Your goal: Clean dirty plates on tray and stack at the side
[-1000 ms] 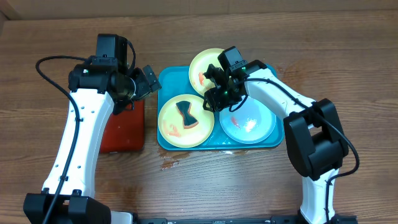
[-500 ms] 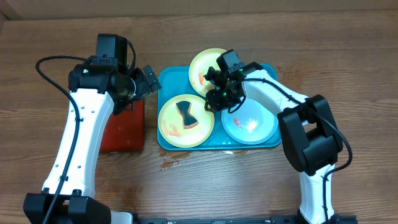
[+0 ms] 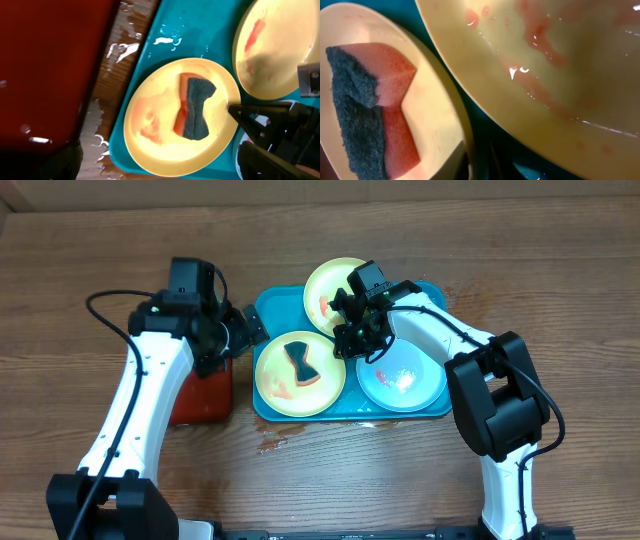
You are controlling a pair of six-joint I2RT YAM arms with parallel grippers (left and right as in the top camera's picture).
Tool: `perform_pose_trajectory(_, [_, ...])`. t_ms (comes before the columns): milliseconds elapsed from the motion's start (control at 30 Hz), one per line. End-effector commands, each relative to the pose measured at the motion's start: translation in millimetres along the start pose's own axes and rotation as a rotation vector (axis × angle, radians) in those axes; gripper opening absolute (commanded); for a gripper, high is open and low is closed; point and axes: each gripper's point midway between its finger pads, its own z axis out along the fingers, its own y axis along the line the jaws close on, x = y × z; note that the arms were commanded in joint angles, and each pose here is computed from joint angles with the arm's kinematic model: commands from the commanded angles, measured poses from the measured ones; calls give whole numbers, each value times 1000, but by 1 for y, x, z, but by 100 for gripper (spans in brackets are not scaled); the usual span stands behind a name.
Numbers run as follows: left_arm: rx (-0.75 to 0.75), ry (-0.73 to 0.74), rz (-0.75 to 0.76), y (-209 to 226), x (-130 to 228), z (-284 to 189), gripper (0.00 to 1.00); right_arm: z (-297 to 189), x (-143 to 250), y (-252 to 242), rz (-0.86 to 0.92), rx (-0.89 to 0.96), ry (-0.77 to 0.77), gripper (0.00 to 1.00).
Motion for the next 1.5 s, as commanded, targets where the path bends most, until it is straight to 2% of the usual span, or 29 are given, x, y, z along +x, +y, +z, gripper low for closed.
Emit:
perform_pose_trajectory(0, [66, 61, 52, -14, 18, 16, 91, 4, -2, -6, 12, 22, 4, 9])
perform_pose_trajectory(100, [85, 57, 90, -24, 25, 24, 83, 4, 0, -6, 31, 23, 9, 4])
perform_pose_trajectory(167, [97, 51, 102, -32, 29, 29, 73, 4, 1, -6, 39, 23, 15, 4])
perform_pose_trajectory(233, [112, 40, 109, -41, 33, 33, 70, 4, 1, -6, 39, 22, 15, 4])
perform_pose_trajectory(533, [92, -67, 124, -64, 27, 51, 68, 4, 2, -6, 40, 20, 17, 4])
perform_pose_trajectory(933, [42, 35, 112, -53, 39, 102, 68, -1, -3, 3, 22, 37, 16, 4])
perform_pose_trajectory(1000, [42, 34, 127, -53, 38, 103, 59, -2, -4, 3, 31, 78, 14, 4])
perform_pose_trajectory(1200, [32, 43, 125, -51, 40, 107, 55, 2, -3, 10, -6, 139, 16, 4])
perform_pose_trajectory(1467, [5, 127, 116, -42, 56, 133, 43, 2, -2, 10, -7, 138, 16, 4])
